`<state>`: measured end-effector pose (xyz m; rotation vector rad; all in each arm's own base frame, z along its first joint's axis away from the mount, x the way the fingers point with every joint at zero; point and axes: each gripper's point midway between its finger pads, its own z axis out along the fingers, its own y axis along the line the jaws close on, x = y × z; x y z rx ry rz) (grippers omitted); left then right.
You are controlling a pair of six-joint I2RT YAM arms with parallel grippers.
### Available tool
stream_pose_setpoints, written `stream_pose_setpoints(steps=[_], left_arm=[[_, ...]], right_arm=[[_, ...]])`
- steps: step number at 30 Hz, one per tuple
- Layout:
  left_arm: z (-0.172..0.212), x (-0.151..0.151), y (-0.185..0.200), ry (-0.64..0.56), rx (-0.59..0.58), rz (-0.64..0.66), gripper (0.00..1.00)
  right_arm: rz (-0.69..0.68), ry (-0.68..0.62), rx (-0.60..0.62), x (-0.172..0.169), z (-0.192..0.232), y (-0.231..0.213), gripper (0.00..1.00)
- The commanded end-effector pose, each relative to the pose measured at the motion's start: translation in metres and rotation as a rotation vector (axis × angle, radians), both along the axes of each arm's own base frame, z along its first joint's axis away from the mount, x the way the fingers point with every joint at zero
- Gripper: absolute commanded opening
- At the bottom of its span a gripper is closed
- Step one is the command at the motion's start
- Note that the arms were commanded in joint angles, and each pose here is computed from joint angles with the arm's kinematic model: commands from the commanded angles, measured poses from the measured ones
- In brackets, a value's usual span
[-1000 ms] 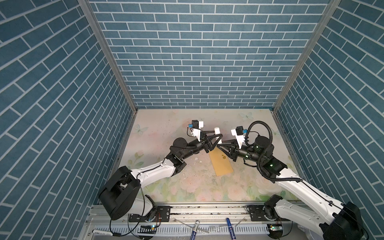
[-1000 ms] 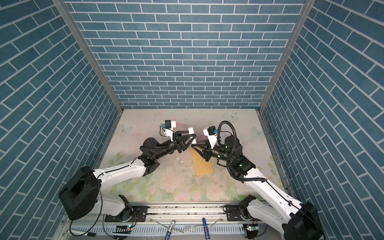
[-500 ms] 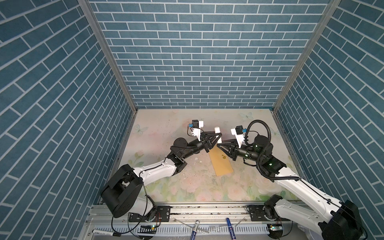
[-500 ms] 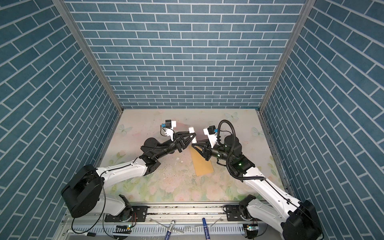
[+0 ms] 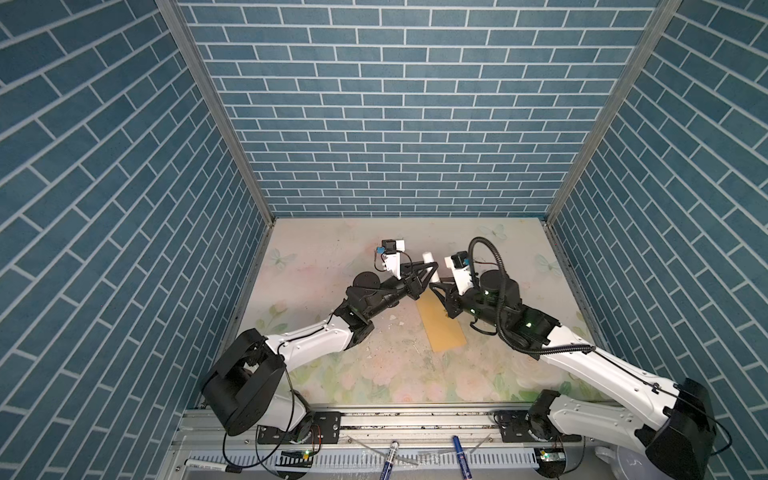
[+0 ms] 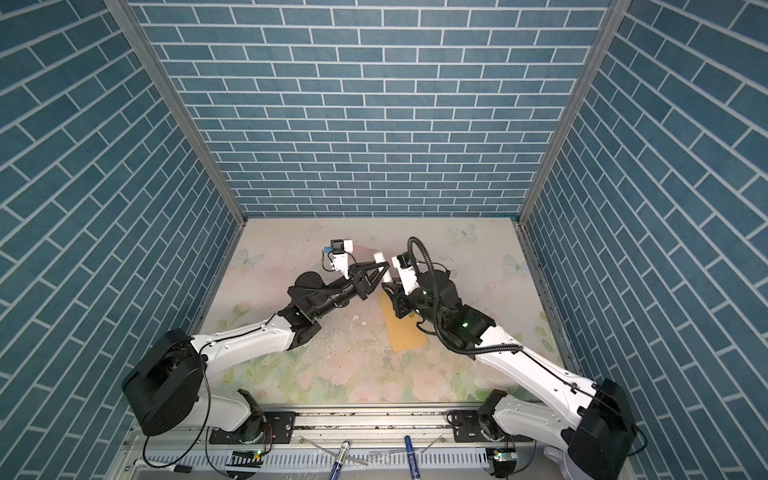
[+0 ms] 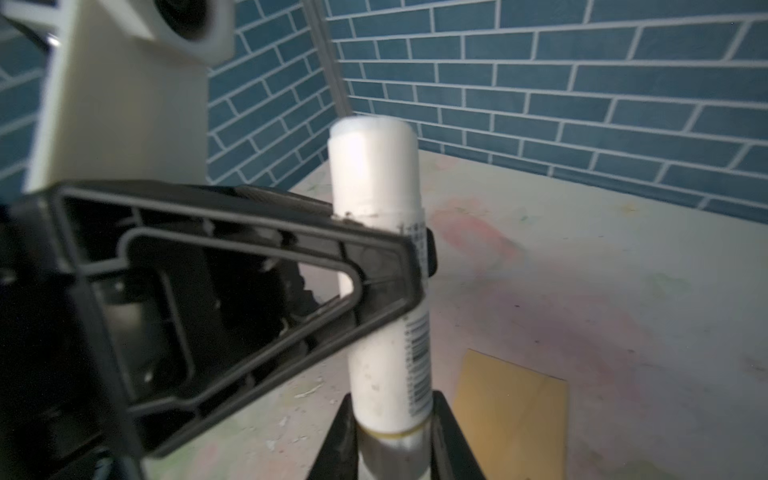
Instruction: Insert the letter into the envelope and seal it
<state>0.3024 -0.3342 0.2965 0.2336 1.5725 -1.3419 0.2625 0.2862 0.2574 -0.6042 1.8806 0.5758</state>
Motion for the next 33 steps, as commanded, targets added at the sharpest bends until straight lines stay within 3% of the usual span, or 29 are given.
stream_pose_setpoints(steps=[1,5,9,13,19,24,26,27,30,33], left_arm=[[-0.004,-0.002,0.001,0.001,0.045,0.007,0.0],[-0.006,0.001,0.0,0.006,0.046,0.014,0.0],[-0.008,0.002,0.0,0.011,0.048,0.017,0.0],[-0.008,0.002,0.0,0.012,0.047,0.017,0.0],[-0.006,-0.001,0.003,0.008,0.049,0.019,0.0],[0.0,-0.004,0.005,0.001,0.047,0.009,0.0],[0.002,-0.005,0.005,0.0,0.049,0.001,0.0],[0.003,-0.006,0.006,0.0,0.051,-0.004,0.0],[0.009,-0.01,0.008,-0.003,0.052,-0.038,0.0],[0.014,-0.014,0.009,-0.007,0.056,-0.085,0.0]], right_arm=[[-0.515,-0.243,-0.244,0.05,0.033,-0.063,0.0],[-0.621,-0.349,-0.342,0.051,0.038,-0.054,0.0],[-0.634,-0.386,-0.385,0.049,0.037,-0.041,0.0],[-0.569,-0.364,-0.369,0.048,0.028,-0.028,0.0],[-0.356,-0.257,-0.223,0.035,0.021,-0.013,0.0],[-0.155,-0.126,-0.106,0.021,0.01,-0.008,0.29],[-0.063,-0.089,-0.056,0.013,0.008,-0.009,0.52],[-0.025,-0.074,-0.035,0.01,0.008,-0.01,0.58],[0.108,-0.021,0.025,-0.004,0.008,-0.016,0.68],[0.267,0.052,0.121,-0.023,0.011,-0.018,0.71]])
